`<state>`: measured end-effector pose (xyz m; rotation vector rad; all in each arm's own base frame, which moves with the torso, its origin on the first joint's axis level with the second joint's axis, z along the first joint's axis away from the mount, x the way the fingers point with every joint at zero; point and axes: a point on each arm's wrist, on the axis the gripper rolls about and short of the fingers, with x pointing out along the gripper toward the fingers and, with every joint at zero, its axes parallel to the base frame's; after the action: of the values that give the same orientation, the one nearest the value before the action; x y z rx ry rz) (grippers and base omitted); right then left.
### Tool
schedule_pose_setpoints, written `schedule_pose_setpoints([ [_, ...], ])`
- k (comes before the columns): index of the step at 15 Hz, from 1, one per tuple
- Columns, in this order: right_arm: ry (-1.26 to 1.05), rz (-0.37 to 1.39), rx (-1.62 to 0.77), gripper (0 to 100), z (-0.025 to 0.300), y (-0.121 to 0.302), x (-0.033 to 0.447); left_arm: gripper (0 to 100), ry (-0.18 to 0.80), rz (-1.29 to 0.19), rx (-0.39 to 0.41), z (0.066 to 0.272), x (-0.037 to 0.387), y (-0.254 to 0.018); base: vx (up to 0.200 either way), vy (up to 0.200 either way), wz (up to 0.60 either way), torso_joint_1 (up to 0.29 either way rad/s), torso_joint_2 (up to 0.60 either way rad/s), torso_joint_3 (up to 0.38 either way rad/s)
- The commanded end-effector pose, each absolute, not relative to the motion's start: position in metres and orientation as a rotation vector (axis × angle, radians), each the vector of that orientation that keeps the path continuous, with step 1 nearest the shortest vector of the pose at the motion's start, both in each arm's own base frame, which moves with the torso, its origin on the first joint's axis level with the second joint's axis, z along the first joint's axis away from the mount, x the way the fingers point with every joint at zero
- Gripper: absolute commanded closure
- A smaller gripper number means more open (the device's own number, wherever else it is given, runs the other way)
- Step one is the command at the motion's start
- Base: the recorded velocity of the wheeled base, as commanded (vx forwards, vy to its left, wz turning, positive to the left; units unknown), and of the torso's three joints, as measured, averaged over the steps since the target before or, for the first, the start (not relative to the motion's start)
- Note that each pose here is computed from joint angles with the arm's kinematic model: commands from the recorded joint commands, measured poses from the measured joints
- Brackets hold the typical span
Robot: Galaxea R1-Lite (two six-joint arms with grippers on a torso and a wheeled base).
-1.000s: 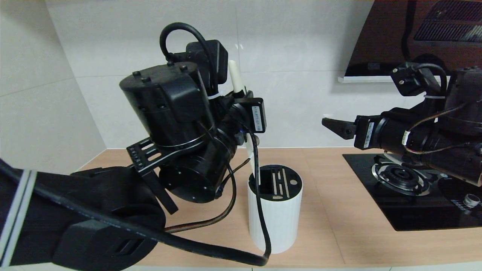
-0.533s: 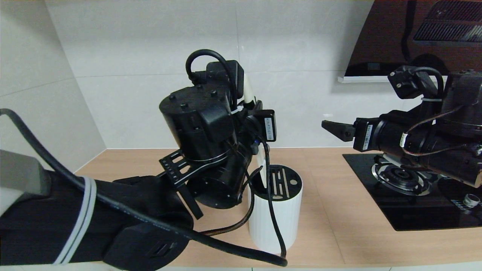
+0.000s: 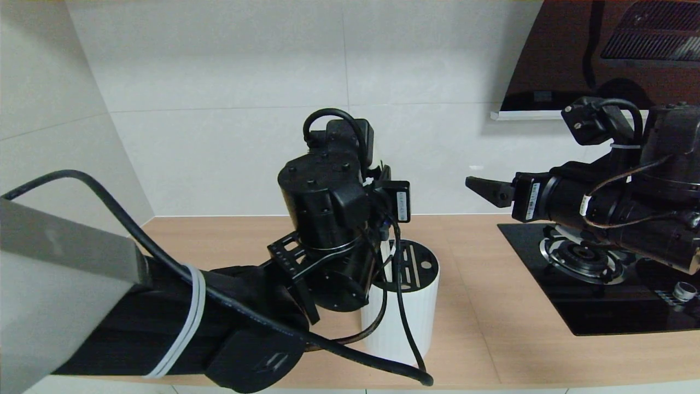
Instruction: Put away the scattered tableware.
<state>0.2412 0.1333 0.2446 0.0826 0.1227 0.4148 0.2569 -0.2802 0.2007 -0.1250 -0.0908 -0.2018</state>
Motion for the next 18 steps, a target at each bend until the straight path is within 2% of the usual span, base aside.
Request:
schedule_pose_setpoints([
  [1,0.124,0.415,0.082,0,0.244,0.134,0.242,100,-0.069,-0.201,-0.104,0.188,0.261,-0.285,0.0,0.0,0.0,0.0,0.0,0.0],
  [9,0.129,0.415,0.081,0,0.243,0.134,0.243,100,-0.014,-0.2,-0.057,0.142,0.274,-0.301,0.0,0.0,0.0,0.0,0.0,0.0],
  [12,0.135,0.414,0.079,0,0.241,0.135,0.244,100,0.003,-0.199,-0.041,0.132,0.274,-0.3,0.0,0.0,0.0,0.0,0.0,0.0],
  [13,0.138,0.414,0.078,0,0.24,0.135,0.244,100,0.022,-0.201,-0.026,0.123,0.274,-0.302,0.0,0.0,0.0,0.0,0.0,0.0],
  [18,0.142,0.414,0.076,0,0.239,0.136,0.245,100,0.06,-0.217,-0.026,0.104,0.27,-0.309,0.0,0.0,0.0,0.0,0.0,0.0],
])
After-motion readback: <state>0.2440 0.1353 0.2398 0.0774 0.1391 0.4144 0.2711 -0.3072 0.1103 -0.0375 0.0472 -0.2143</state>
